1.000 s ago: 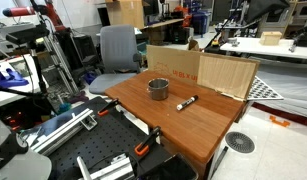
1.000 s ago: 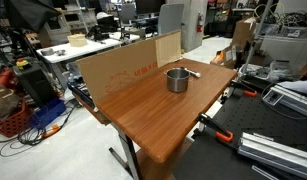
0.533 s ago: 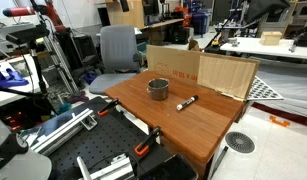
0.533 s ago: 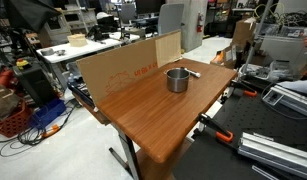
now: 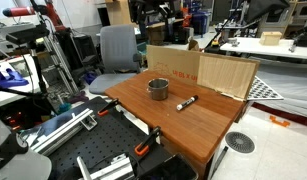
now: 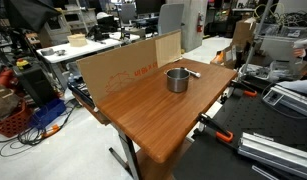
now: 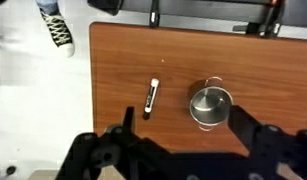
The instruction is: Put the marker in the pot
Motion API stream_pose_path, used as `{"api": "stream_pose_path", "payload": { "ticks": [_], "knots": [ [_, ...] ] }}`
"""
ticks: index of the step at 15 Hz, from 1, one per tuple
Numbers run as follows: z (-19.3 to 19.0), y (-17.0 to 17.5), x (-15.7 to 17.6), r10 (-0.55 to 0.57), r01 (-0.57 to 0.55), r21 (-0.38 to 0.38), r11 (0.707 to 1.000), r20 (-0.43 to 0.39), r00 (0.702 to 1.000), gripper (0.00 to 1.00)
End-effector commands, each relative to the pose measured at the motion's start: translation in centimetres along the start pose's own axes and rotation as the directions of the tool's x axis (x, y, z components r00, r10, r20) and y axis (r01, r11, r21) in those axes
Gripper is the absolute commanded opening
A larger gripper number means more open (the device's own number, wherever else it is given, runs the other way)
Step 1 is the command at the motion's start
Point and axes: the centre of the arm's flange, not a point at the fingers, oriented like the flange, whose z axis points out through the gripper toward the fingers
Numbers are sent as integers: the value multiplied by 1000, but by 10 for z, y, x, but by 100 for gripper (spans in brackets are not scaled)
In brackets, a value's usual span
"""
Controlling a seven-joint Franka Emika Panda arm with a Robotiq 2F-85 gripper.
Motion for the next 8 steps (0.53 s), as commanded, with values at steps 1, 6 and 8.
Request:
{"api": "stream_pose_path", "payload": {
  "ticks": [1, 6, 8],
  "knots": [
    [30, 22, 11, -16, 16, -26, 1000, -14, 1000, 100],
    [86, 52, 24, -20, 20, -35, 999, -11, 1000, 100],
    [108, 61, 29, -2, 1, -40, 999, -28, 1000, 100]
  ]
}}
